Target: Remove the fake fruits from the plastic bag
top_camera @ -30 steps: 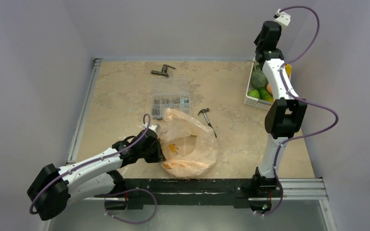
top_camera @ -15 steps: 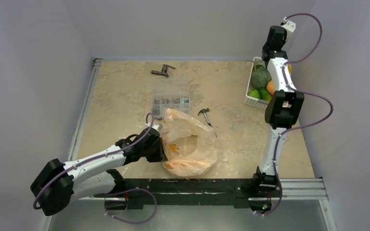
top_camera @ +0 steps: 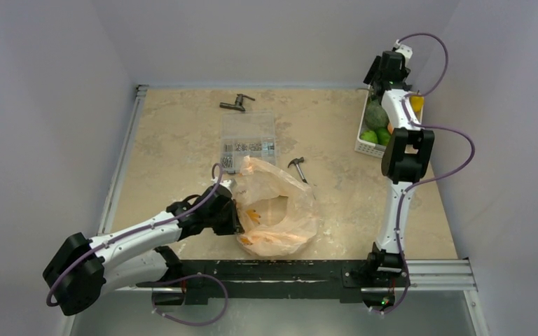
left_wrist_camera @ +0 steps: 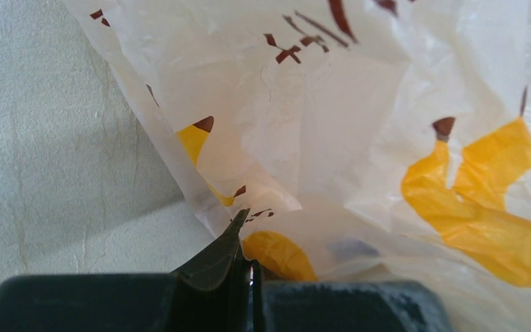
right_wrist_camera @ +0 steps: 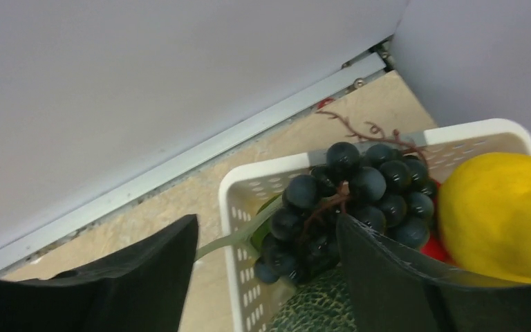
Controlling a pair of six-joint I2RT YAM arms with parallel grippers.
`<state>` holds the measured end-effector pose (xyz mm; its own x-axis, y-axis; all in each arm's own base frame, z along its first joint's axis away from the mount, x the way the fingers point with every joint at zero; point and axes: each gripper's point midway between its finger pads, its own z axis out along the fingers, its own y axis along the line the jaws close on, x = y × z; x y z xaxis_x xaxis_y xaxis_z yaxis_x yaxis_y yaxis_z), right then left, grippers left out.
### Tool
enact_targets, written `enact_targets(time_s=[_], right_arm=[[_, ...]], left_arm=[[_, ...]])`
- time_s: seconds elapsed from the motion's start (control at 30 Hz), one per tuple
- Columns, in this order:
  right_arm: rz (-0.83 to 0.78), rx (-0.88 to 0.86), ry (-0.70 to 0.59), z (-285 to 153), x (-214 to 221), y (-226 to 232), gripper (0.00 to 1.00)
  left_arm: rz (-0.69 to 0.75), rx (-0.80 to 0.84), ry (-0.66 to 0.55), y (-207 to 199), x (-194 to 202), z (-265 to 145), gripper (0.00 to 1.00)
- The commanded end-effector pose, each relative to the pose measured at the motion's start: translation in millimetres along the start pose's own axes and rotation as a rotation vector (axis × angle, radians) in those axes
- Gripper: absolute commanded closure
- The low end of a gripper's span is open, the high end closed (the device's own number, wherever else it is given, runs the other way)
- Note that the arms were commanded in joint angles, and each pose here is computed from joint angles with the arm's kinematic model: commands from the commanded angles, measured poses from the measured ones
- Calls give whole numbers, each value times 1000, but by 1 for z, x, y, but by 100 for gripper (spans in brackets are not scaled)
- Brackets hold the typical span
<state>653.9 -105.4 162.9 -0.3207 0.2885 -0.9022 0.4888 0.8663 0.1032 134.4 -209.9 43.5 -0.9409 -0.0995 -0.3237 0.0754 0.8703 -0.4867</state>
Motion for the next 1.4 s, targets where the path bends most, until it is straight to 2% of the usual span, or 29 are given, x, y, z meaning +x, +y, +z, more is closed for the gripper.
enact_targets(time_s=[0.0,0.13,0.33,0.63,0.73,0.9,1.03,1.2,1.37], right_arm=[[30,-142,-88,-49,-61,30,25],[56,-183,-54,-87,-66,36,22],[127,-281,-51,-181,-57,46,17],[15,-655,105,-334,61,96,17],[-16,-752,226,-378,115,95,17],[-46,-770,313,-421,167,55,18],[-78,-929,290,-466,179,54,18],[-184,-1119,218,-524,188,78,21],[-300,-1263,165,-573,213,117,39]], left_arm=[[21,53,-42,-18,-13,-11,100],[12,58,-56,-16,-13,-13,100],[6,81,-54,-20,-12,-15,100],[17,97,-59,-23,-13,-13,100],[19,98,-50,-24,-13,-13,100],[16,91,-56,-23,-13,-11,100],[12,96,-53,-26,-15,-11,100],[6,68,-52,-22,-15,-9,100],[-21,64,-59,-20,-15,-9,100]])
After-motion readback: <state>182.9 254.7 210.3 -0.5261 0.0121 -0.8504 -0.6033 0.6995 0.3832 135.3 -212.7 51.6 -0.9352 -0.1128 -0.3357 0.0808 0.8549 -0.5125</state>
